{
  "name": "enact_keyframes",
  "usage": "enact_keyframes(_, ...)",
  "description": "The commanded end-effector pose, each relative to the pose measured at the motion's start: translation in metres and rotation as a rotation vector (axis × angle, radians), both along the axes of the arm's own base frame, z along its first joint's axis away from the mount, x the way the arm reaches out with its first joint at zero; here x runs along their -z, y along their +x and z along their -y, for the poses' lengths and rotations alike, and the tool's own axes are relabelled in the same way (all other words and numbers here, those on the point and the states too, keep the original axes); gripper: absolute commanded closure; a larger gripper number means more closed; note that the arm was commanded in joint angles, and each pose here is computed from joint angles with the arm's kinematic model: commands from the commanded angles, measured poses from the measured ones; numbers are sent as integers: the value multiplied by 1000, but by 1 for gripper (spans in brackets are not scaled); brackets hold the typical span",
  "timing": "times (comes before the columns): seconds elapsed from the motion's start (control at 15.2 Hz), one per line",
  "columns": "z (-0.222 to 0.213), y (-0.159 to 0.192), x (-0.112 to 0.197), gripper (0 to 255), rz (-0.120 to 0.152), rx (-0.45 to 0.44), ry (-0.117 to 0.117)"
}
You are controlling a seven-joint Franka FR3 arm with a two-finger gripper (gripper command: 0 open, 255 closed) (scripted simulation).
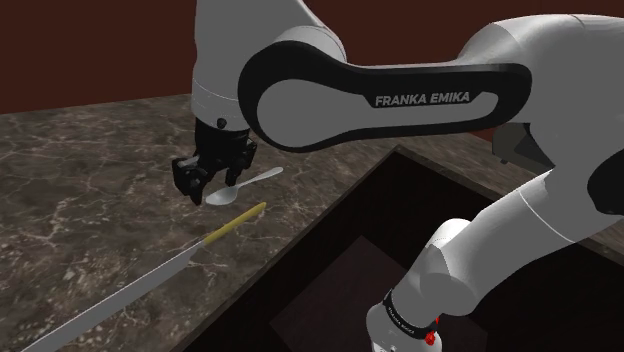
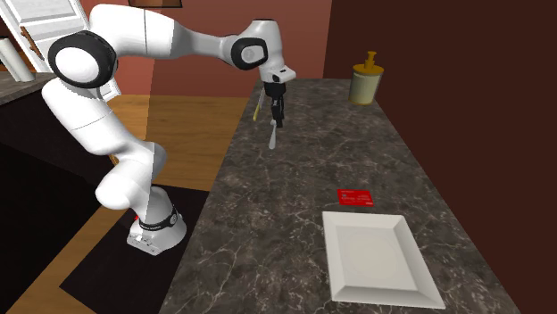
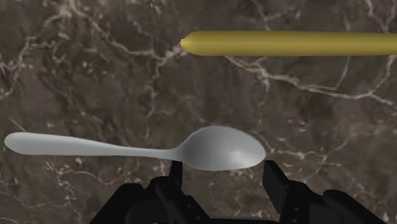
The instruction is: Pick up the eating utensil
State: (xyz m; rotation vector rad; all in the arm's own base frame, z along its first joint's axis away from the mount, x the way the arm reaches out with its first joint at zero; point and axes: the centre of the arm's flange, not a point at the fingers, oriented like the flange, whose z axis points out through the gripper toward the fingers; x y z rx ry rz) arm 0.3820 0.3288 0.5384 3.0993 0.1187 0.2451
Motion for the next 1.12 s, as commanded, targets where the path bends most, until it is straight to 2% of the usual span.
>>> enact_keyframes(0.0, 0, 0, -5, 255, 0, 0, 0)
enact_keyframes(0.92, 0, 0, -79, 255, 0, 0, 0)
enact_keyframes(1.06, 0, 0, -80, 255, 0, 0, 0)
